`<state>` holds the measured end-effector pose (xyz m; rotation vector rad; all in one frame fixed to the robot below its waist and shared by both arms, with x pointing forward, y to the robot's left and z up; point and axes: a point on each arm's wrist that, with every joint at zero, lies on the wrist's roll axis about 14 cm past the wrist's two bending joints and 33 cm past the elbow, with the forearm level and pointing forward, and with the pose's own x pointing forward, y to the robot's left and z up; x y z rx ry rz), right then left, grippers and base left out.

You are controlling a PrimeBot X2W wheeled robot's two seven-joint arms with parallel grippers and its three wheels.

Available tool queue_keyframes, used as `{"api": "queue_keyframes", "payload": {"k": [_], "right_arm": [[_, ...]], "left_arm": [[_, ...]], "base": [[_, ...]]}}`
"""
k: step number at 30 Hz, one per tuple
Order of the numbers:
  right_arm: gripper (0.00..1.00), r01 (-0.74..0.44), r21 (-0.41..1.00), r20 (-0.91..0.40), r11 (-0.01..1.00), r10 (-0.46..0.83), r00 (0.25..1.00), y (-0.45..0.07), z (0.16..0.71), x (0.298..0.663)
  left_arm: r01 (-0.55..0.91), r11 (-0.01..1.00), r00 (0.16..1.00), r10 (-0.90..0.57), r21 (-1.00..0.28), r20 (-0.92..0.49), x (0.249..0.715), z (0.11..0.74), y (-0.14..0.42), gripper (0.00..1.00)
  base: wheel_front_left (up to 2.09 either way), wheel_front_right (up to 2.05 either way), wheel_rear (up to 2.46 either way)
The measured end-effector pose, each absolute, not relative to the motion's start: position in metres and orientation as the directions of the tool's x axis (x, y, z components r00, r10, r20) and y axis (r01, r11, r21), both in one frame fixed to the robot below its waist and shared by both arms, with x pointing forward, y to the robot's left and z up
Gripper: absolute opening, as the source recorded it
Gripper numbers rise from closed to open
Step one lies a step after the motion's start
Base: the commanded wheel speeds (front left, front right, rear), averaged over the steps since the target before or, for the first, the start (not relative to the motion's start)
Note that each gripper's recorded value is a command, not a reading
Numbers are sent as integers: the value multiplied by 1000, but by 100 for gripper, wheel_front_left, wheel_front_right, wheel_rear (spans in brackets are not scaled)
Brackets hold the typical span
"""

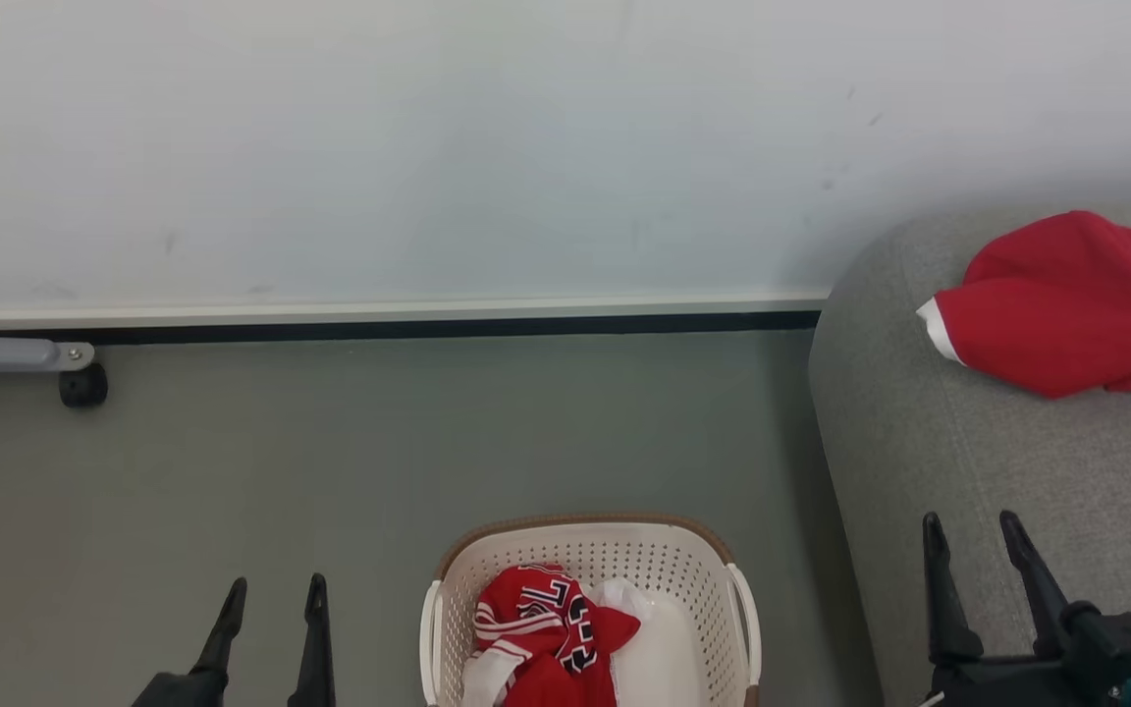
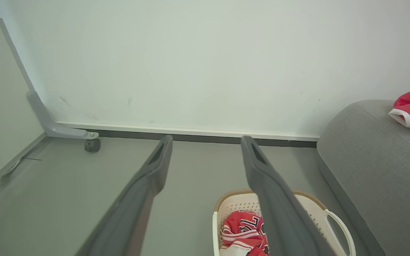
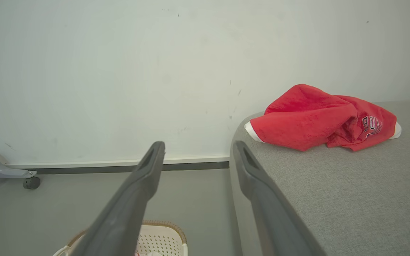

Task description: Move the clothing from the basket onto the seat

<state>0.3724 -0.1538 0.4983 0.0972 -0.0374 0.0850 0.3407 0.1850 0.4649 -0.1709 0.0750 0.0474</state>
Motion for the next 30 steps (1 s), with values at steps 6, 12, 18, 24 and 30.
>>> {"api": "queue_keyframes", "payload": {"k": [6,12,18,24,30], "right_arm": [[100,-78,76,60,994,74,995,-161,503,395],[100,-76,58,65,995,72,995,-166,500,415],[100,-68,40,100,997,64,993,-172,505,440],[100,-71,19,143,997,68,987,-173,511,464],[100,-69,4,152,998,68,986,-176,505,482]], "left_arm": [[23,984,994,-42,-174,-105,367,455,157,100],[102,978,980,-131,-184,-151,392,436,121,100],[186,966,943,-226,-177,-244,410,403,90,100],[233,956,898,-283,-179,-336,427,368,69,100],[276,945,838,-325,-174,-438,434,327,53,100]], "base": [[0,0,0],[0,0,0],[0,0,0],[0,0,0],[0,0,0]]}}
